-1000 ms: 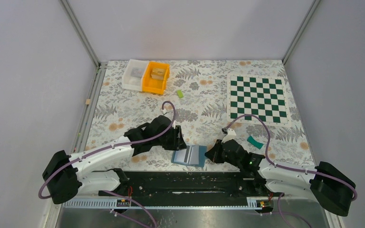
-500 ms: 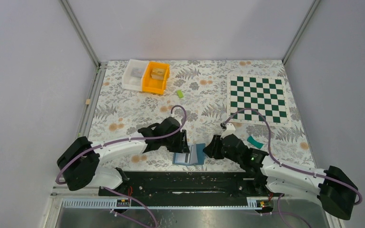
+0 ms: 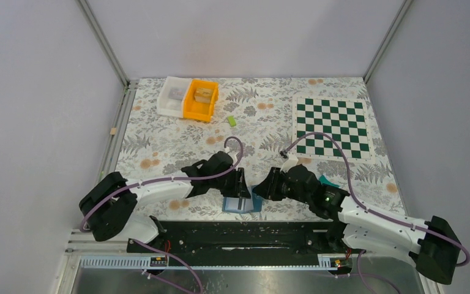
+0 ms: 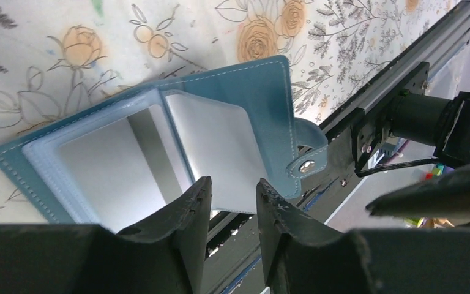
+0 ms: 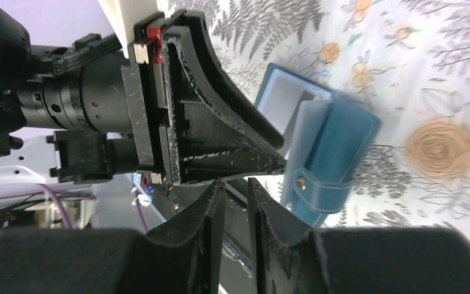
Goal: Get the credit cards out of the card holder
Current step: Open the card holder at the center of the board, then remove the credit card from the card holder.
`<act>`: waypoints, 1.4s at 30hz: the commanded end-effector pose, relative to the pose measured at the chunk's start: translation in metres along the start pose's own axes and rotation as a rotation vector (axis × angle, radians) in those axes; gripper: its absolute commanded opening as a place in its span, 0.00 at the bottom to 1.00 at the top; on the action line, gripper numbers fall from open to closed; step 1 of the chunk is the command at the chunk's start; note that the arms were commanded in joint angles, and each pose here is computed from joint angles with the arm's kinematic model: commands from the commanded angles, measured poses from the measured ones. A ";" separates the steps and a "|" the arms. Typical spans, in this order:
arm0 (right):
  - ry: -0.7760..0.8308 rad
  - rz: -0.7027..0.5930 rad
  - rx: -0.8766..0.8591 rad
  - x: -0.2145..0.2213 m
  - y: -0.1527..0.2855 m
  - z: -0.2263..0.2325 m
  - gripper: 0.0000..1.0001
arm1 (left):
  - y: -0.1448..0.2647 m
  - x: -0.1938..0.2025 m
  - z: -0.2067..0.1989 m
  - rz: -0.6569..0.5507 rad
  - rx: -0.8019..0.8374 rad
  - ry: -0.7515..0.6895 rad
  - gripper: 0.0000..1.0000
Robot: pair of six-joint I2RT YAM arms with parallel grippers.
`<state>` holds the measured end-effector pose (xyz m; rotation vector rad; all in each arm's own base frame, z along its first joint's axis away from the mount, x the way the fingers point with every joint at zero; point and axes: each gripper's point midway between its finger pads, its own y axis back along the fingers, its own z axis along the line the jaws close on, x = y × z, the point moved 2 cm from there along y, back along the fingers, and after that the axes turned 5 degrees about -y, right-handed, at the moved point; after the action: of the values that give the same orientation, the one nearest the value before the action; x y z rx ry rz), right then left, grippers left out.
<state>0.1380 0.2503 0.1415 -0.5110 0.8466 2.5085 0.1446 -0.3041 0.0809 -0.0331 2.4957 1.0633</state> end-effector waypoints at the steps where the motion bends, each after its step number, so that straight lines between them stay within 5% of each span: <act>1: -0.107 0.063 -0.184 0.003 -0.008 0.042 0.25 | 0.018 -0.021 0.008 -0.099 -0.046 0.030 0.33; 9: -0.124 0.122 -0.107 0.029 -0.041 0.048 0.24 | 0.043 -0.025 0.050 -0.165 -0.147 0.123 0.33; 19: -0.052 0.084 0.168 0.040 -0.062 -0.016 0.32 | 0.035 -0.012 0.053 -0.121 -0.084 0.111 0.31; 30: -0.100 0.153 0.090 0.053 -0.077 -0.045 0.40 | 0.016 0.007 0.073 -0.039 -0.120 0.134 0.23; 42: -0.158 0.162 -0.003 0.058 -0.086 -0.049 0.30 | 0.008 0.026 0.089 0.014 -0.156 0.165 0.14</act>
<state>0.1400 0.2908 0.0315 -0.2373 0.9531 2.6306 0.1591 -0.2369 0.0356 -0.1909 2.5529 1.2769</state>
